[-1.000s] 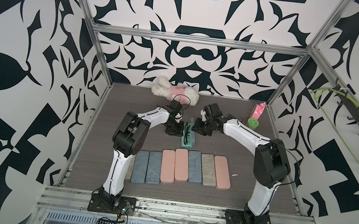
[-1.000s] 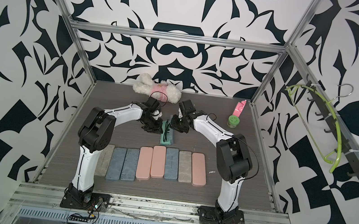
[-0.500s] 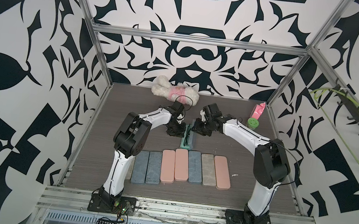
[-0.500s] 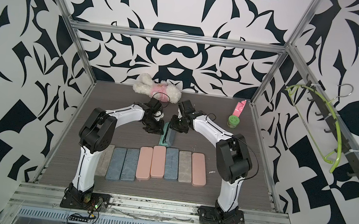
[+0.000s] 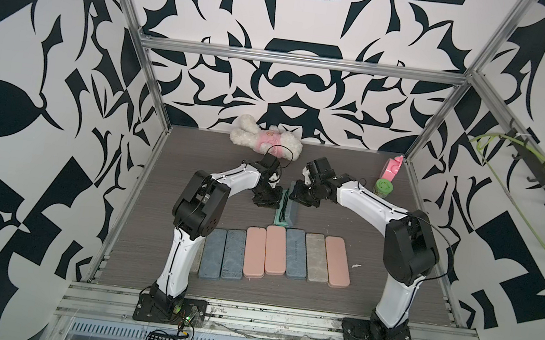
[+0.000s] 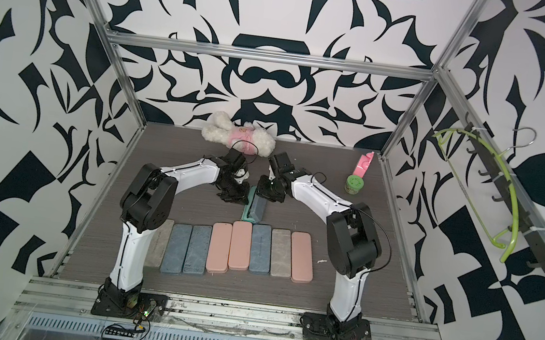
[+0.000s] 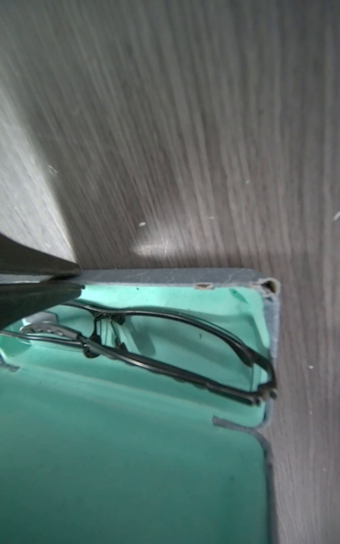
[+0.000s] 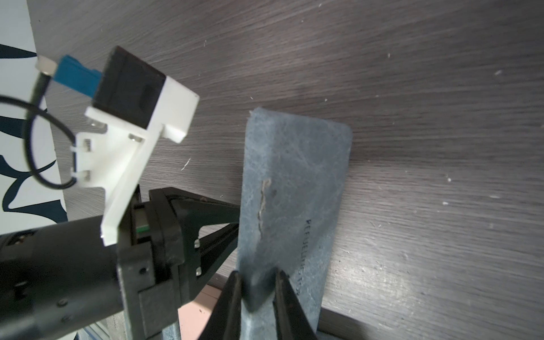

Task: Close the glasses case
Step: Close the glasses case at the center of the board.

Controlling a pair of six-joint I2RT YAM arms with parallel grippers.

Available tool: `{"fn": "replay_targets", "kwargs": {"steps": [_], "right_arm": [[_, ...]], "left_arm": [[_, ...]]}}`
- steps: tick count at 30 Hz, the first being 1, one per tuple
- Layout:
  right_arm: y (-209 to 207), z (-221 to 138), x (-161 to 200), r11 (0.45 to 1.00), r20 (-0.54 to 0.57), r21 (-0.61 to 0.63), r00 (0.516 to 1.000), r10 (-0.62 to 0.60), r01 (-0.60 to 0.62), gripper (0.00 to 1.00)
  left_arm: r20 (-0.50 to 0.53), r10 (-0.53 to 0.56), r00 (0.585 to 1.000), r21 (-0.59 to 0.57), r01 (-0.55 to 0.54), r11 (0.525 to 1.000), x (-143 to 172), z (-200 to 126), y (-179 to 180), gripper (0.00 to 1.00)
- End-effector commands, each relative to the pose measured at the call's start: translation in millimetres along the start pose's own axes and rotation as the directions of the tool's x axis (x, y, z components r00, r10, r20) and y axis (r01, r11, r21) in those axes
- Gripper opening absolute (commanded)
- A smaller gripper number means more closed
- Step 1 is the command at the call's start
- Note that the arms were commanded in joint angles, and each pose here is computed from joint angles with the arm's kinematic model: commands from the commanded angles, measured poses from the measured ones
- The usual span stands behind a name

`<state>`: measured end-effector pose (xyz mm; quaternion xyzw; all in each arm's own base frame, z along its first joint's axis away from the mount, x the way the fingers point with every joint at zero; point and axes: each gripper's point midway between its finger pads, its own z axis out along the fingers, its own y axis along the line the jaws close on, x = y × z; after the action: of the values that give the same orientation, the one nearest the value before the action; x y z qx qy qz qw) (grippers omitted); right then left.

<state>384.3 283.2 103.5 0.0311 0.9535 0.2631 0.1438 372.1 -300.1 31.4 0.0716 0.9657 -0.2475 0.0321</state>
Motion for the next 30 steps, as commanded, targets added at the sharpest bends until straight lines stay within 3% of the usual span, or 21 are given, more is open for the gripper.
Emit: {"fn": "replay_targets", "kwargs": {"steps": [1,16,24,30], "right_arm": [[3.0,3.0,2.4,1.000,-0.010,0.022,1.000,-0.017,0.017,0.23],[10.0,22.6,7.5,0.999,-0.044,0.039,0.999,-0.017,0.019,0.22],[-0.8,32.4,12.8,0.996,-0.078,0.088,0.997,0.013,-0.006,0.22],[-1.1,35.2,11.1,0.995,-0.083,0.098,0.996,0.017,-0.009,0.24]], "left_arm": [[-0.030,-0.003,1.000,0.016,0.004,1.000,4.8,5.4,-3.7,0.09],[-0.005,0.003,1.000,0.085,-0.002,0.996,2.1,-3.8,-18.2,0.09],[0.007,-0.036,0.999,0.180,0.034,0.983,-1.5,-14.9,-28.4,0.09],[0.046,-0.077,0.996,0.257,0.063,0.964,-10.4,-33.8,-34.0,0.18]]}}
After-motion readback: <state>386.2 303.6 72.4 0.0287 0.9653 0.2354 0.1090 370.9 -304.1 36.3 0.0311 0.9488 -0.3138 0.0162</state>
